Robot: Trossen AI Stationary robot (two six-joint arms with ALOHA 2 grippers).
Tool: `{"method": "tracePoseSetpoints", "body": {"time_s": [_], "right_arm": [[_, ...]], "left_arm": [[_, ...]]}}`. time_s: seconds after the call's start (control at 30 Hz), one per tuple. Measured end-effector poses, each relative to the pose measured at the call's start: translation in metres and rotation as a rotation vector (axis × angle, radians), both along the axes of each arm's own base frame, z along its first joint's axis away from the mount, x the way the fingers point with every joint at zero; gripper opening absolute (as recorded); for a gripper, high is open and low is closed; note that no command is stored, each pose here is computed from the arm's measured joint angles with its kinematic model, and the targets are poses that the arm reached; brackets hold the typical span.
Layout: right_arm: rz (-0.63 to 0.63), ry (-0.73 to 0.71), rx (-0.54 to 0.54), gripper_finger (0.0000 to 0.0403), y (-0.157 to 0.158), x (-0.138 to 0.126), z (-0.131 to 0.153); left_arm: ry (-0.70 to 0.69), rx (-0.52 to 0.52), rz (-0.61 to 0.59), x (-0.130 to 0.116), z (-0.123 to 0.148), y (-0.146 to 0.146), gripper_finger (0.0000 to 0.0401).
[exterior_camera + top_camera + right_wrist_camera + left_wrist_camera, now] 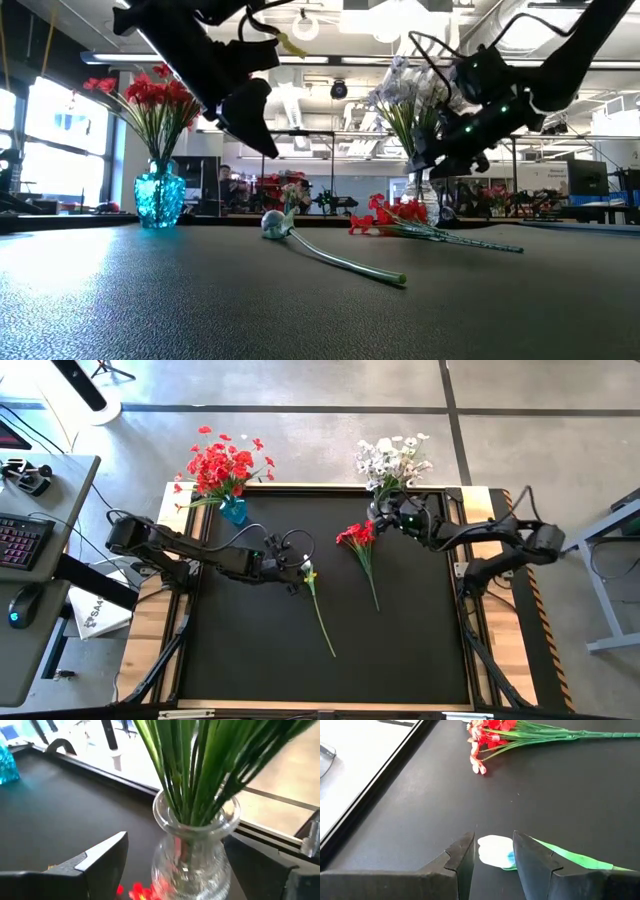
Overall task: Sort flowers into vase by color
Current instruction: Adjust the transparent vase
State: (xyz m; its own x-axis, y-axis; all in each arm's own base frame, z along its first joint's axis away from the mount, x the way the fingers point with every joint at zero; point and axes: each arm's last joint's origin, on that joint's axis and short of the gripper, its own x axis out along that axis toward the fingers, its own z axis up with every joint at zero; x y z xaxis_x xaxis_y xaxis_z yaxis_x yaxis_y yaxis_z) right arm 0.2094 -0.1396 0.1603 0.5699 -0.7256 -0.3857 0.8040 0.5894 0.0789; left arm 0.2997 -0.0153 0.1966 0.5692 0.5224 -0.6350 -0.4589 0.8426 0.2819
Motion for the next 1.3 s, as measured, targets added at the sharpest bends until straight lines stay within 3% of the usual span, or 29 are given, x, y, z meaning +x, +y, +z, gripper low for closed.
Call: {"method": "tracePoseSetpoints", "body": {"time_s": [0.33, 0.7, 0.87, 1.3], "right_arm": [[-0.046, 0.0, -0.046, 0.0254, -0.006, 0.006, -0.01], [-0.033, -0.019, -0.061, 0.0125, -0.005, 0.007, -0.007], [-0.036, 0.01, -0.051, 0.0124, -0.002, 0.001, 0.002], [-0.227, 0.163, -0.118, 0.0124, 0.018, -0.043, 0.041]], "left_arm": [[0.003, 0.0, 0.0, 0.0, 0.0, 0.0, 0.0122], [0.003, 0.0, 0.0, 0.0, 0.0, 0.0, 0.0122], [0.004, -0.004, 0.004, 0.0, -0.001, 0.0, 0.0122], [0.037, 0.003, 0.056, -0.011, -0.016, 0.002, 0.0122]]}}
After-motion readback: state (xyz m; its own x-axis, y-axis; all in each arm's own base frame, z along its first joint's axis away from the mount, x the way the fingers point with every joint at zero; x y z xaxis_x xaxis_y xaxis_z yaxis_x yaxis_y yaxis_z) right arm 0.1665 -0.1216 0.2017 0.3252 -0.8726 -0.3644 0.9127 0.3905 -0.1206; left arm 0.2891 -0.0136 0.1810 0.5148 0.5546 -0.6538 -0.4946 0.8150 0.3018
